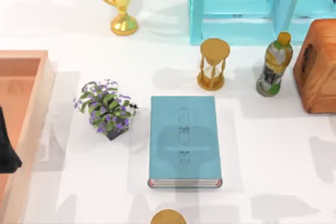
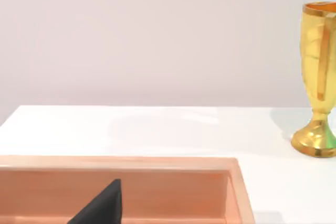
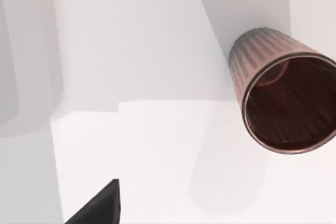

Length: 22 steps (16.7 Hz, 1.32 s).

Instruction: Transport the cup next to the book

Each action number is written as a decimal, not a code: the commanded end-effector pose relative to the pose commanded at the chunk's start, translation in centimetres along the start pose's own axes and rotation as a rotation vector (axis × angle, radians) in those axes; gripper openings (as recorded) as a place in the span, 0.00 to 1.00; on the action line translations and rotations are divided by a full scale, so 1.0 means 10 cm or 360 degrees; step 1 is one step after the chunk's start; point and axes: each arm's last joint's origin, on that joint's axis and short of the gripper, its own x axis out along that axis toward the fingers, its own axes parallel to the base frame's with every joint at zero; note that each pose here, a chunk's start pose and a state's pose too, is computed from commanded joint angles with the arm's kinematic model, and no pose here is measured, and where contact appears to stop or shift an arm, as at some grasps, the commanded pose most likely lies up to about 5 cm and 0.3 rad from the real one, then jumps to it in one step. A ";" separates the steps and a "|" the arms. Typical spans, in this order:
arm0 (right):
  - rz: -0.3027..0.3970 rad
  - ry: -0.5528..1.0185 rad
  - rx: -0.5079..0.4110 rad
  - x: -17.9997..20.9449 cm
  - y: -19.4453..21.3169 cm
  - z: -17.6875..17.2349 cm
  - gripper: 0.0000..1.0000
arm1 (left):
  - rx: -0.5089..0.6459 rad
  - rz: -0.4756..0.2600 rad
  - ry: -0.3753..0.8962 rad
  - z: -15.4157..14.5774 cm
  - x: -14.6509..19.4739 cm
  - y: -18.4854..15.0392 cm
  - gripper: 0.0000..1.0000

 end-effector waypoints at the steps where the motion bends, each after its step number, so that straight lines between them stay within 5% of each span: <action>1: 0.0005 0.0000 0.0002 0.06 -0.01 0.00 1.00 | 0.0000 0.0000 0.0000 0.00 0.00 0.00 1.00; 9: -0.0009 0.0001 0.0002 0.87 -0.02 -0.01 1.00 | 0.0000 0.0000 0.0000 0.00 0.00 0.00 1.00; 15: -0.0001 0.0001 0.0002 0.95 0.00 -0.01 1.00 | 0.0000 0.0000 0.0000 0.00 0.00 0.00 1.00; 22: -0.0001 0.0001 0.0002 0.95 0.00 -0.01 0.47 | 0.0000 0.0000 0.0000 0.00 0.00 0.00 1.00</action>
